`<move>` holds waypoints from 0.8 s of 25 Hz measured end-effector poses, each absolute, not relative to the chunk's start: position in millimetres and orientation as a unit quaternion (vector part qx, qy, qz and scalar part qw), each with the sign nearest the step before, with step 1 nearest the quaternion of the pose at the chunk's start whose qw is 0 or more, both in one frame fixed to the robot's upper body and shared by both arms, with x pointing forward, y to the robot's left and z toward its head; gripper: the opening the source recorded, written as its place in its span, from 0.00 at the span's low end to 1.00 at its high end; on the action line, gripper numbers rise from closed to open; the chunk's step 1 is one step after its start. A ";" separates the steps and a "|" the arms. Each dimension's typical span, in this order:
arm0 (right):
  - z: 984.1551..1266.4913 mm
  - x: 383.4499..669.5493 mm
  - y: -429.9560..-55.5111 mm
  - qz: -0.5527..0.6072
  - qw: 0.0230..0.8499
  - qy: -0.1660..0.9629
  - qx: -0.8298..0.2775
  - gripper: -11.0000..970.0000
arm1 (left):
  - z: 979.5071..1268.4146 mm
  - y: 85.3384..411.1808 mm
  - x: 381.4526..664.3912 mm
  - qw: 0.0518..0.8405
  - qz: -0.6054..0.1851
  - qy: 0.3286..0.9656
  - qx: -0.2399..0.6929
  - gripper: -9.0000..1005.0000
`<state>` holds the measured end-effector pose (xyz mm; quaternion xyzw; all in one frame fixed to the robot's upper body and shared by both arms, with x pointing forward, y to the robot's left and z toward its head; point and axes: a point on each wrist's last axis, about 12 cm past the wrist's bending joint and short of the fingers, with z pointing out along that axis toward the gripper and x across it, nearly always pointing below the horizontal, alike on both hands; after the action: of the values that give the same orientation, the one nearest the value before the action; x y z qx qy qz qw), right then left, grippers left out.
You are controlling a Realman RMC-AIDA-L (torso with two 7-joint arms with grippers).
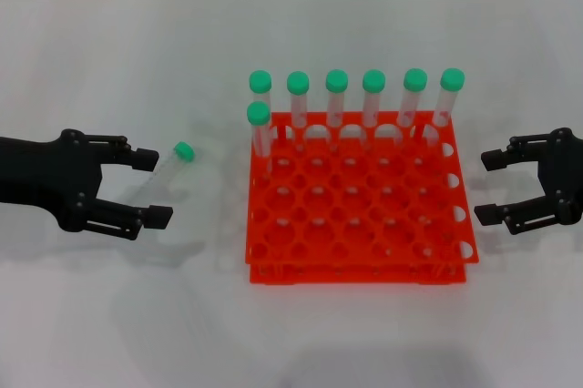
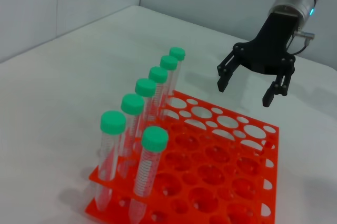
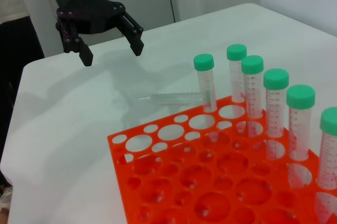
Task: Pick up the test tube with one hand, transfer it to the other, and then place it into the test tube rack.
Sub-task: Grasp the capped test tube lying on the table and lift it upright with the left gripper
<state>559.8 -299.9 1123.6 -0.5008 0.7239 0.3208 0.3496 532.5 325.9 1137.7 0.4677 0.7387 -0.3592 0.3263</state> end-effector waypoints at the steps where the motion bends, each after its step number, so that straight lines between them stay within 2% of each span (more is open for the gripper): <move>1: 1123.6 559.7 -299.9 0.321 0.350 0.724 -0.501 0.85 | 1137.6 325.8 532.6 0.327 -0.359 0.739 0.467 0.86; 9: 1123.6 559.1 -299.7 0.323 0.349 0.723 -0.501 0.85 | 1138.5 323.1 533.3 0.323 -0.366 0.741 0.461 0.86; 14: 1123.3 559.1 -299.3 0.323 0.349 0.723 -0.501 0.85 | 1150.1 324.0 536.0 0.318 -0.360 0.759 0.439 0.86; 20: 1123.6 559.7 -299.1 0.320 0.350 0.722 -0.503 0.85 | 1160.5 314.9 538.1 0.268 -0.369 0.789 0.412 0.86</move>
<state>559.7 -299.1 1123.6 -0.5034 0.7222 0.3203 0.3499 538.1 314.9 1160.5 0.4124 0.7886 -0.3687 0.2685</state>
